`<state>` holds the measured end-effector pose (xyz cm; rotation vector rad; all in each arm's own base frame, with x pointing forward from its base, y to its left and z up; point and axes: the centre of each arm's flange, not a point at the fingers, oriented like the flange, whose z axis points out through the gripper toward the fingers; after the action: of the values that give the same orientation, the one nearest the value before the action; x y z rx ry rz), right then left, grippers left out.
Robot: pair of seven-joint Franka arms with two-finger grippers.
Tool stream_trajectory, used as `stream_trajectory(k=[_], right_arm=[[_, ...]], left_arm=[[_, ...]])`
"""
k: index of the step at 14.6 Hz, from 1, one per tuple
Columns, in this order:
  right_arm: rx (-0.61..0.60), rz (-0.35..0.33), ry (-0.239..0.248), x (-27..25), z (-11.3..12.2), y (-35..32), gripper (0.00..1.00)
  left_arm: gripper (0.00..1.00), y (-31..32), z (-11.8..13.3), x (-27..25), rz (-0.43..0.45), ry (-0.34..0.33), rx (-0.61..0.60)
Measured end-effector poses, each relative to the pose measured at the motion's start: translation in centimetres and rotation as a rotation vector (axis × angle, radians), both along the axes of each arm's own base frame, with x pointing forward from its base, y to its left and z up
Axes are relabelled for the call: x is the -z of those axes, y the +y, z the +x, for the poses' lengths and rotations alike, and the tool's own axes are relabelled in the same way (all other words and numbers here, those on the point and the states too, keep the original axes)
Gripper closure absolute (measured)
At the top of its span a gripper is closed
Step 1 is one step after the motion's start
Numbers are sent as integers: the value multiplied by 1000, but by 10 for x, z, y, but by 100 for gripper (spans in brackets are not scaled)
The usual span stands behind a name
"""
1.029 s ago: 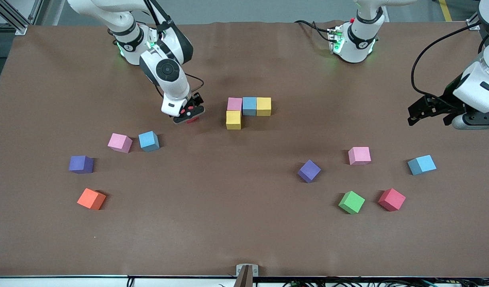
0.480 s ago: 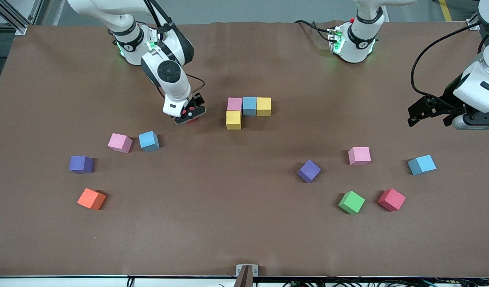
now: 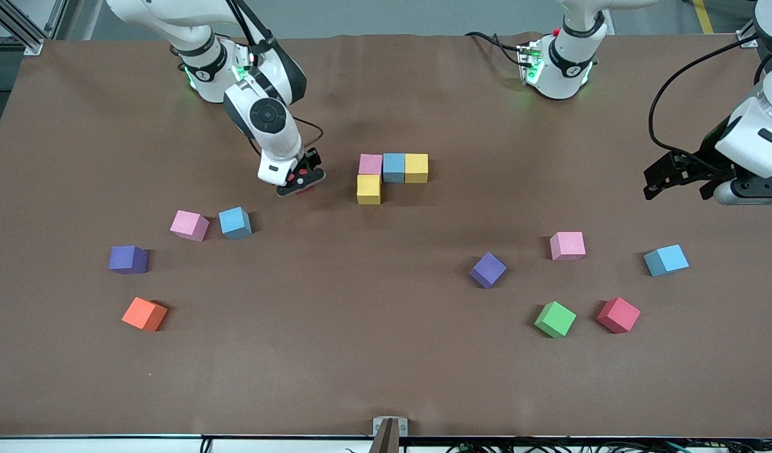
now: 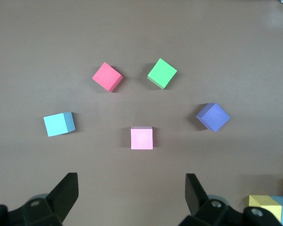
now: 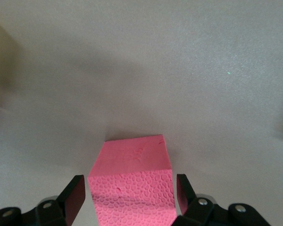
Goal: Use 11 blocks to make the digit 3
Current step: 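Grasp the pink cube with the right gripper, then carry the pink cube with the right gripper to below the yellow cube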
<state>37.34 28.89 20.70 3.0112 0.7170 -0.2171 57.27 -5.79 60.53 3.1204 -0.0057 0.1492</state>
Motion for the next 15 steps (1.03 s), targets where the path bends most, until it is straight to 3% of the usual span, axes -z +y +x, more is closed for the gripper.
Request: stream_trajectory(k=[2, 3, 5, 11, 15], right_arm=[[1, -1, 2, 1, 0, 0, 29], [1, -1, 2, 1, 0, 0, 29], [5, 1, 0, 0, 1, -1, 40], [57, 17, -22, -8, 24, -15, 45], [129, 24, -45, -40, 67, -19, 45]], left_arm=[[0, 0, 0, 0, 0, 0, 0], [0, 0, 0, 0, 0, 0, 0], [0, 0, 0, 0, 0, 0, 0], [0, 0, 0, 0, 0, 0, 0], [0, 0, 0, 0, 0, 0, 0]])
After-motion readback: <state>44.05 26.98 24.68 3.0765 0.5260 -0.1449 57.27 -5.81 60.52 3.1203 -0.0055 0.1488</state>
